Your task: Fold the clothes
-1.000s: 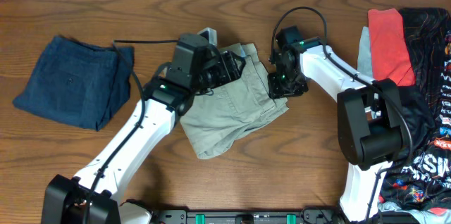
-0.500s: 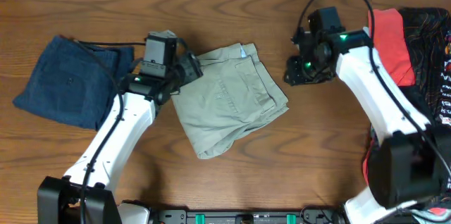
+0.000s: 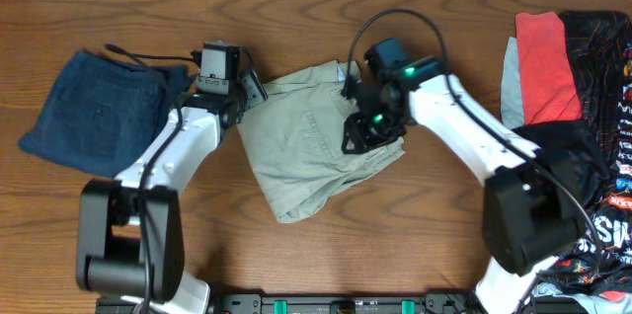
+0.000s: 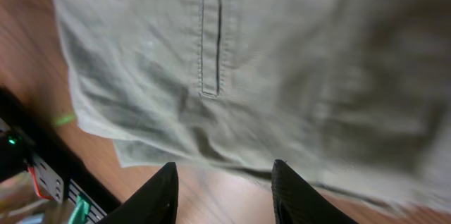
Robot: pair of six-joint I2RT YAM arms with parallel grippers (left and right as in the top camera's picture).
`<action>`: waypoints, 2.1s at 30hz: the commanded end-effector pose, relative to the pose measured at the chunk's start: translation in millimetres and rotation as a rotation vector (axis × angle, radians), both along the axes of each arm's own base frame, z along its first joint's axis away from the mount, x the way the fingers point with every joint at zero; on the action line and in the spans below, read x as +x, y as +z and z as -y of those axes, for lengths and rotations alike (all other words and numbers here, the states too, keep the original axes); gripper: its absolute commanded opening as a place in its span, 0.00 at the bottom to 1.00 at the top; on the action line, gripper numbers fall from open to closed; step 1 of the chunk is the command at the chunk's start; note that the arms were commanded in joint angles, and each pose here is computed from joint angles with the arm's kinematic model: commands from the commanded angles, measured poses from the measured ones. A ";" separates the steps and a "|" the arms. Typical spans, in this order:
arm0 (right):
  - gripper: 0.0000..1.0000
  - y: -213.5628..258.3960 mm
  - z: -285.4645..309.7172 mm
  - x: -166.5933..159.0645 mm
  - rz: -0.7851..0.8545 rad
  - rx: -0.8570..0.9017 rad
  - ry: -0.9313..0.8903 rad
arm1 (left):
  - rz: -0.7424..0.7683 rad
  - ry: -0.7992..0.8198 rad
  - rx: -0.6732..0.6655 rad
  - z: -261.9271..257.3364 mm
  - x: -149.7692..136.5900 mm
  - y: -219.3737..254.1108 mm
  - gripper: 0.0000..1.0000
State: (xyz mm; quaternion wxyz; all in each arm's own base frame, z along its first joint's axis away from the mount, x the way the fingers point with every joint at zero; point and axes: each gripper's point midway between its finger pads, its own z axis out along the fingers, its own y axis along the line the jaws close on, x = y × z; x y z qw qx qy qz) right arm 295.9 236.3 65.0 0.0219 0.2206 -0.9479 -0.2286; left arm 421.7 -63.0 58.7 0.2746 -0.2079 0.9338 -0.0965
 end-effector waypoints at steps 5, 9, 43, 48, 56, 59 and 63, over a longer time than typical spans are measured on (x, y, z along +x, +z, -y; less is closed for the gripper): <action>0.42 -48.6 10.2 -15.1 -0.077 -0.141 0.055 | -0.151 -0.022 0.060 -7.7 -18.5 -39.1 0.64; 0.39 -67.0 31.8 -12.2 -0.085 -0.268 0.023 | -0.277 -0.024 0.078 -12.0 -47.0 -51.6 0.64; 0.84 60.0 134.6 73.2 0.451 -0.533 -0.413 | 0.064 -0.535 -0.079 57.3 -25.5 37.9 0.98; 0.88 99.0 116.7 59.9 0.480 -0.364 -0.417 | 0.023 -0.600 -0.183 76.8 -21.3 2.2 0.99; 0.89 123.3 121.2 34.9 0.476 -0.332 -0.409 | -0.091 -0.635 -0.279 96.5 -31.9 -53.4 0.99; 0.89 122.6 122.9 30.8 0.464 -0.340 -0.406 | -0.151 -0.652 -0.300 111.1 -44.8 -68.5 1.00; 0.89 121.6 124.1 28.7 0.455 -0.346 -0.404 | -0.198 -0.714 -0.304 134.6 -62.7 -78.8 0.81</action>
